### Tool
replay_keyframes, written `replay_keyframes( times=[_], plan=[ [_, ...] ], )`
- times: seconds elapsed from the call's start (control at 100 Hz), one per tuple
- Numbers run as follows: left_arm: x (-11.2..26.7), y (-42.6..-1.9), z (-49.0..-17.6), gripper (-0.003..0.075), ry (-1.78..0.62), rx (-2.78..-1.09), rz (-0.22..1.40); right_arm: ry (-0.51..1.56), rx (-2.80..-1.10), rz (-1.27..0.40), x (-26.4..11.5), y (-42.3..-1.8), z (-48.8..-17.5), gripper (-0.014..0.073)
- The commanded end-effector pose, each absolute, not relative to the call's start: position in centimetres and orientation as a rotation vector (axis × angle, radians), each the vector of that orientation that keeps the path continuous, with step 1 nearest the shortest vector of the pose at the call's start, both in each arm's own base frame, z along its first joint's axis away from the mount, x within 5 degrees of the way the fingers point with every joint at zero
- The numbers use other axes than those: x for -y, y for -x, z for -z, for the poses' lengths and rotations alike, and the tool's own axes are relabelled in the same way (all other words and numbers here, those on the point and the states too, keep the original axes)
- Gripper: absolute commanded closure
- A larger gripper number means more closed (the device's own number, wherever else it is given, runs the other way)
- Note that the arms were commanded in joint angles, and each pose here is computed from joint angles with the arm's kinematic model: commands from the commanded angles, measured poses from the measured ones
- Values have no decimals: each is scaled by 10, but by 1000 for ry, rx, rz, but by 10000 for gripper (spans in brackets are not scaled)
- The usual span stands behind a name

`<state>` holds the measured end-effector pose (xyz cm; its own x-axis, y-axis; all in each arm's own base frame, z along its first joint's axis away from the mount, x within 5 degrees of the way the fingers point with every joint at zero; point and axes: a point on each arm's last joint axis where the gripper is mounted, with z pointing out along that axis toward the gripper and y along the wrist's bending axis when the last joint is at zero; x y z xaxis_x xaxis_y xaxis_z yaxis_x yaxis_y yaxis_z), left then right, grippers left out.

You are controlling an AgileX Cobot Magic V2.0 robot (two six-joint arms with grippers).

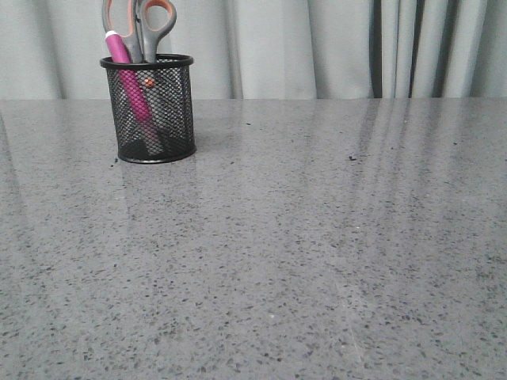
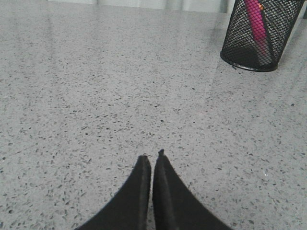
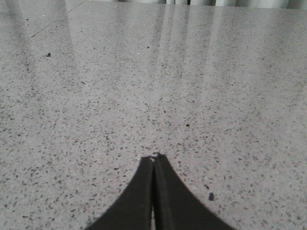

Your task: Put pen and scissors into bin

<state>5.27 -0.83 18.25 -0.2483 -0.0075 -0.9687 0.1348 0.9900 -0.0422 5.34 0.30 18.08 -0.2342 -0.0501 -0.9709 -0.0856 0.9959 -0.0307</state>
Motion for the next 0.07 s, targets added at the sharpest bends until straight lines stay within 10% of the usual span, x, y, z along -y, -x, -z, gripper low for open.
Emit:
replay_keyframes(
  times=[0.0, 0.06],
  plan=[
    [8, -53, -173, 739, -77, -1788, 141, 104, -1760, -29, -3, -53, -181, 664],
    [8, -53, -173, 739, -77, -1788, 141, 104, -1760, -29, -3, -53, -181, 664]
  ],
)
